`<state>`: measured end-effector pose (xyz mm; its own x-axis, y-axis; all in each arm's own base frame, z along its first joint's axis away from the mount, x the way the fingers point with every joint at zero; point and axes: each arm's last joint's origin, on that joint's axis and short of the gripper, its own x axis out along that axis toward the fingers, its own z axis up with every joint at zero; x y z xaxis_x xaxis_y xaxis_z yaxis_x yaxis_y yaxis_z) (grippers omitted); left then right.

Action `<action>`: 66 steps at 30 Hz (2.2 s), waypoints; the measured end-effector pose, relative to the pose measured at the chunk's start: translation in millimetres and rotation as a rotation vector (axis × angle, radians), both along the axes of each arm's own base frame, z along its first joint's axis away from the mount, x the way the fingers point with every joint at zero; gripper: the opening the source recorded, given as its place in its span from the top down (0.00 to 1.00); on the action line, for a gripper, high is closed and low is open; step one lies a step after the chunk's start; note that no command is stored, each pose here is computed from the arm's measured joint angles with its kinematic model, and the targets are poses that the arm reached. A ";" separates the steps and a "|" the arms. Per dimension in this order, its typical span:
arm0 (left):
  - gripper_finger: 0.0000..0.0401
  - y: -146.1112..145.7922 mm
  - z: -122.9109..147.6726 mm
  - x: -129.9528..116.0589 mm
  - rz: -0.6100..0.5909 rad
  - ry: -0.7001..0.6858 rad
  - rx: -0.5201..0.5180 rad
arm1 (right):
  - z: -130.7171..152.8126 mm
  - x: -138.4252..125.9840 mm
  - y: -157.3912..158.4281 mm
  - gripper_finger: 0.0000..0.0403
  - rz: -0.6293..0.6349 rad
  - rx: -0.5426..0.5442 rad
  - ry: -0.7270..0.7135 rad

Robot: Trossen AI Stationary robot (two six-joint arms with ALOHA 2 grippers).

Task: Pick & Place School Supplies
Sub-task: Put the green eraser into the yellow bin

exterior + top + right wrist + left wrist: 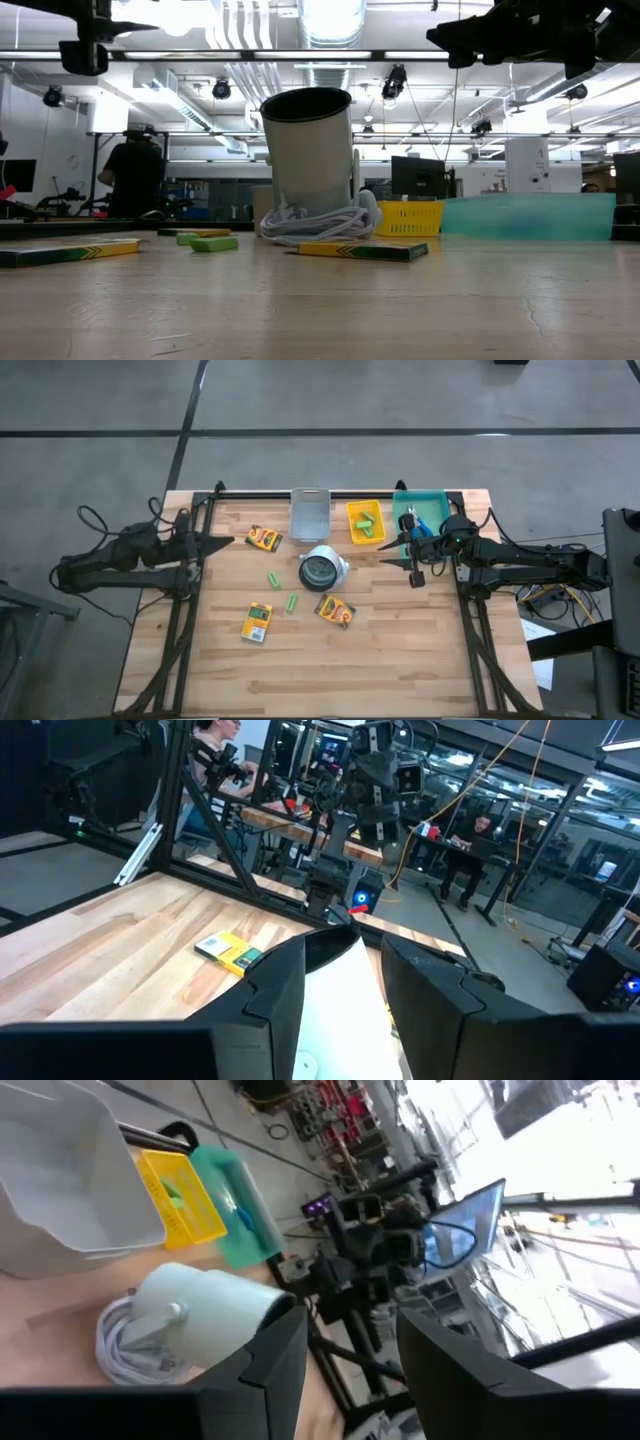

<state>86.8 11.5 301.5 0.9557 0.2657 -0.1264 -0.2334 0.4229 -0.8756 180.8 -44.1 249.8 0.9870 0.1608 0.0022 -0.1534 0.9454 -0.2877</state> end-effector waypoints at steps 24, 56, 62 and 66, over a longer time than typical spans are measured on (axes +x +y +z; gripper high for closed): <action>0.60 8.8 1.6 81.7 0.285 0.383 -0.384 | -0.4 0.0 0.0 0.68 0.000 0.001 0.004; 0.49 19.5 -67.5 162.7 0.475 0.918 -0.733 | -0.4 0.0 0.0 0.70 0.000 0.001 0.004; 0.41 20.3 -80.7 171.2 0.480 0.963 -0.746 | -0.4 0.0 0.0 0.71 0.000 0.001 0.004; 0.36 21.3 -89.9 175.0 0.484 1.006 -0.771 | -0.4 0.0 0.0 0.70 0.000 0.001 0.004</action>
